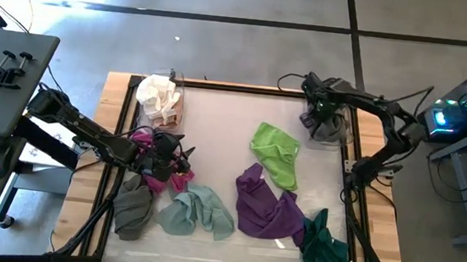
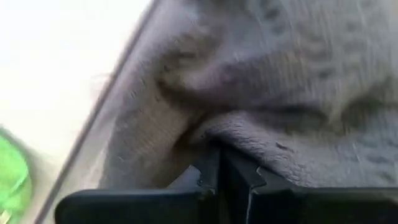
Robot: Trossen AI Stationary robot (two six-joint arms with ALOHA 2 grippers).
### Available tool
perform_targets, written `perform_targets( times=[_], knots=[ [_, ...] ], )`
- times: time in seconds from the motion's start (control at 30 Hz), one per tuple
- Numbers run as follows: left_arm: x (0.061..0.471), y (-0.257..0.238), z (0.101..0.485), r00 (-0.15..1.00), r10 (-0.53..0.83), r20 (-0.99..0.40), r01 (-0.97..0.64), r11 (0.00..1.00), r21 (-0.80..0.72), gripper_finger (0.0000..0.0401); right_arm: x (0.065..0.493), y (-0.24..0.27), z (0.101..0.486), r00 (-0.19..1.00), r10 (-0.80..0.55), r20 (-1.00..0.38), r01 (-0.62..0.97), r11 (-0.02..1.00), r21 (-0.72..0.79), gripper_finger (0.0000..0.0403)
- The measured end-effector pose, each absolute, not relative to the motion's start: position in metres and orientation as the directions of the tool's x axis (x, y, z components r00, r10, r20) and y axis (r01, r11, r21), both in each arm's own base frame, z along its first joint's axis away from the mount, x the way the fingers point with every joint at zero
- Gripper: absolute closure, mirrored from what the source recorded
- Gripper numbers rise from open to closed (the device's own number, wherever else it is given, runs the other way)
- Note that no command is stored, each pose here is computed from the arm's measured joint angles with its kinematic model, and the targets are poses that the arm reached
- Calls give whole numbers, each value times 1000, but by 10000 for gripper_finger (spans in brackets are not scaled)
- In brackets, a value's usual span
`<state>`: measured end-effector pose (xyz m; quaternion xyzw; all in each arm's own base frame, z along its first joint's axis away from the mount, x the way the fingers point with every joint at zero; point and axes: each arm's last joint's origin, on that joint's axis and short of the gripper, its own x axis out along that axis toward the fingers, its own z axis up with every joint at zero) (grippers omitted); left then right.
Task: Sort towels by color in basket
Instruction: Put the top gray towel into the right transparent bin
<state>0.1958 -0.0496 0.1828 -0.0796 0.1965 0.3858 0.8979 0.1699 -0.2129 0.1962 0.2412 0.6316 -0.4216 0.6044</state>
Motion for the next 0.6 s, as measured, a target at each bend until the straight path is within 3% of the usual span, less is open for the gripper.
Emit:
perform_targets(
  times=[0.13, 0.27, 0.43, 0.6],
  knots=[
    [196, -50, 183, 625, 661, -414, -724, 690, 8, 128, 173, -215, 203, -67, -240, -968, 799, 568, -196, 376],
    [196, -50, 183, 626, 659, -417, -723, 691, 7, 128, 169, -207, 221, -11, -278, -961, 806, 566, -173, 331],
    [196, -50, 183, 626, 659, -416, -723, 691, 7, 128, 157, -185, 247, 10, -296, -955, 854, 500, -146, 278],
    [196, -50, 183, 626, 659, -417, -722, 691, 8, 128, 148, -163, 262, -11, -280, -960, 884, 447, -141, 272]
  ],
)
